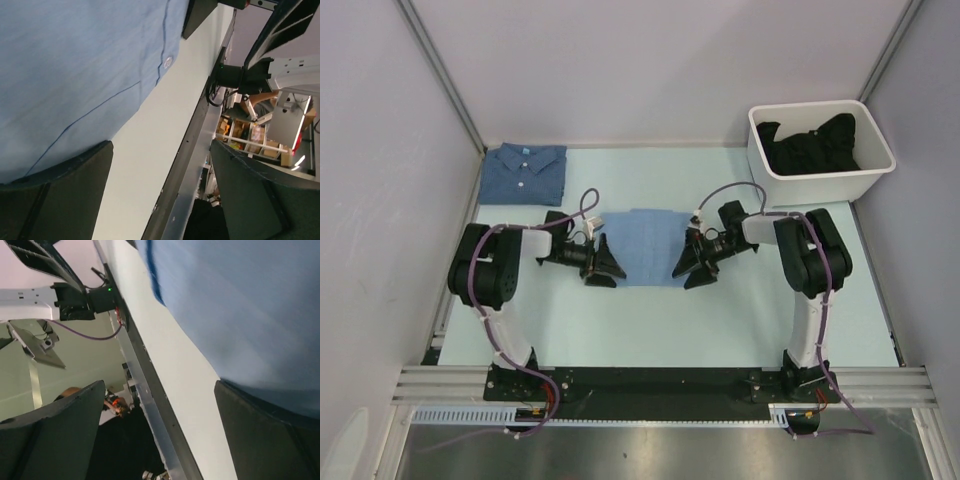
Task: Fold and stack the long sleeve shirts
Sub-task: Fold the shirt
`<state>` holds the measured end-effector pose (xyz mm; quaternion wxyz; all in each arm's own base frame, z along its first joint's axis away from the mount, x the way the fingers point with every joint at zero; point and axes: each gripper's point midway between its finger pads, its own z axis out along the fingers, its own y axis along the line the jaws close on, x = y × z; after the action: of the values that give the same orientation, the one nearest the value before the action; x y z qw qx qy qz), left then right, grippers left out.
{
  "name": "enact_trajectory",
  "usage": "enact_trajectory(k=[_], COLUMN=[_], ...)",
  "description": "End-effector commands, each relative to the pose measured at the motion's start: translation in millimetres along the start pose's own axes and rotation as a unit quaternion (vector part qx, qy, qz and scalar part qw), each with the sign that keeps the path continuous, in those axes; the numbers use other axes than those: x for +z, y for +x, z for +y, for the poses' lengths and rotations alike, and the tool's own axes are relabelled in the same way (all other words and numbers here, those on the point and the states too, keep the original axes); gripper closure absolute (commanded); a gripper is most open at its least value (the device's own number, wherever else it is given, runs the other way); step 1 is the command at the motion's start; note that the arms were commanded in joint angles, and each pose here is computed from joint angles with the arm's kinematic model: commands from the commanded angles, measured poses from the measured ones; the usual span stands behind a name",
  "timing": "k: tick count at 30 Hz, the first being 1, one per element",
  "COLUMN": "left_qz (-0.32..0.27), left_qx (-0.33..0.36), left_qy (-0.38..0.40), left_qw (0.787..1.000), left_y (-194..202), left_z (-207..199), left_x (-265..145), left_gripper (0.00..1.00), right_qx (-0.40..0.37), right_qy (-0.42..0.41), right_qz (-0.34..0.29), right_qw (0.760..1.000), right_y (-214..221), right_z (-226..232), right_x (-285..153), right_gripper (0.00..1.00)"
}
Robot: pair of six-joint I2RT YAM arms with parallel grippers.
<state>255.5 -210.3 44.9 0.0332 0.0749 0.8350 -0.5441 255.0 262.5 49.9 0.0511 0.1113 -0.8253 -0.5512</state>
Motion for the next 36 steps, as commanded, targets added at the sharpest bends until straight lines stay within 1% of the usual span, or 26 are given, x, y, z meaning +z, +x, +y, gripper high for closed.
enact_trajectory(k=[1,2,3,4,5,6,7,8,9,10,11,12,13,15,16,19,20,23,25,26,28,30,31,32,33,36], left_qz=[-0.029,-0.033,-0.027,-0.04,-0.043,-0.04,-0.045,-0.041,-0.04,-0.031,-0.007,0.015,0.031,0.057,0.066,0.074,0.069,0.068,0.072,0.078,0.1,0.135,0.152,0.164,0.182,0.217], left_qx=[0.024,0.05,0.095,0.141,0.164,0.192,0.212,0.216,0.225,0.219,0.209,0.206,0.198,0.202,0.215,0.222,0.219,0.227,0.227,0.223,0.22,0.241,0.252,0.263,0.285,0.309], left_qy=[-0.058,-0.063,-0.074,-0.106,-0.128,-0.151,-0.173,-0.214,-0.227,-0.242,-0.255,-0.252,-0.246,-0.237,-0.234,-0.235,-0.225,-0.198,-0.192,-0.19,-0.18,-0.167,-0.16,-0.153,-0.147,-0.124], left_qw=[0.998,0.996,0.992,0.984,0.977,0.969,0.961,0.952,0.947,0.945,0.944,0.946,0.948,0.948,0.946,0.943,0.947,0.951,0.952,0.953,0.954,0.947,0.942,0.938,0.93,0.918], left_y=[-0.1,-0.5,4.6,0.0,-0.6,-2.4,-7.3,-11.1,-16.9,-17.5,-14.3,-11.4,-6.3,3.0,5.6,7.5,5.9,6.2,7.3,8.4,19.5,37.9,46.9,54.6,63.2,81.4], left_z=[26.7,23.0,17.9,10.9,10.1,10.0,8.4,19.3,21.3,27.4,39.3,39.5,41.9,44.4,43.0,53.1,51.3,50.8,53.4,54.3,51.7,41.5,36.9,32.7,24.6,12.0], left_x=[-29.3,-38.6,-48.0,-61.1,-69.7,-77.3,-84.6,-92.3,-95.9,-97.2,-92.5,-91.0,-87.0,-78.0,-72.7,-64.4,-61.1,-50.4,-43.9,-41.6,-32.9,-20.1,-16.0,-11.5,-3.1,14.1], left_gripper=[0.12,0.12,0.12,0.13,0.14,0.16,0.21,0.24,0.26,0.32,0.35,0.39,0.45,0.49,0.53,0.56,0.56,0.57,0.65,0.73,0.81,0.92,0.94,0.99,1.0,1.0], right_qx=[-0.038,-0.047,-0.062,-0.06,-0.065,-0.072,-0.093,-0.075,-0.069,-0.071,-0.063,-0.044,-0.036,-0.027,-0.019,-0.002,0.001,0.016,0.013,0.017,0.0,0.005,-0.008,0.005,-0.005,-0.028], right_qy=[0.165,0.184,0.184,0.178,0.172,0.175,0.181,0.197,0.207,0.213,0.212,0.212,0.214,0.205,0.205,0.201,0.198,0.19,0.188,0.191,0.202,0.215,0.22,0.227,0.237,0.265], right_qz=[0.022,0.023,0.006,-0.001,-0.014,-0.025,-0.048,-0.062,-0.072,-0.09,-0.095,-0.097,-0.1,-0.101,-0.097,-0.084,-0.082,-0.07,-0.067,-0.064,-0.066,-0.063,-0.064,-0.064,-0.059,-0.058], right_qw=[0.985,0.982,0.981,0.982,0.983,0.982,0.978,0.976,0.973,0.97,0.971,0.971,0.971,0.973,0.974,0.976,0.977,0.979,0.98,0.979,0.977,0.975,0.973,0.972,0.97,0.962], right_y=[20.6,19.9,13.9,13.8,7.5,5.2,-2.4,-3.4,-6.0,-14.1,-16.0,-15.1,-19.0,-22.5,-22.7,-21.6,-21.8,-16.5,-17.3,-16.9,-22.6,-23.0,-29.5,-30.0,-31.7,-39.6], right_z=[-57.1,-55.5,-41.1,-30.4,-18.3,-9.5,0.5,-2.2,-4.6,-8.2,-11.1,-15.8,-24.0,-28.2,-34.8,-46.6,-48.6,-55.5,-57.7,-61.1,-63.4,-70.1,-70.3,-72.2,-77.7,-85.6], right_x=[-42.9,-50.2,-60.5,-66.0,-69.6,-73.2,-78.4,-80.4,-81.0,-82.8,-81.1,-77.8,-75.3,-70.0,-66.5,-58.9,-57.8,-52.2,-52.9,-54.5,-60.1,-67.9,-72.6,-78.6,-82.7,-101.2], right_gripper=[0.03,0.04,0.05,0.07,0.08,0.09,0.09,0.1,0.12,0.13,0.13,0.17,0.19,0.23,0.23,0.26,0.3,0.36,0.41,0.43,0.45,0.45,0.45,0.44,0.44,0.43])
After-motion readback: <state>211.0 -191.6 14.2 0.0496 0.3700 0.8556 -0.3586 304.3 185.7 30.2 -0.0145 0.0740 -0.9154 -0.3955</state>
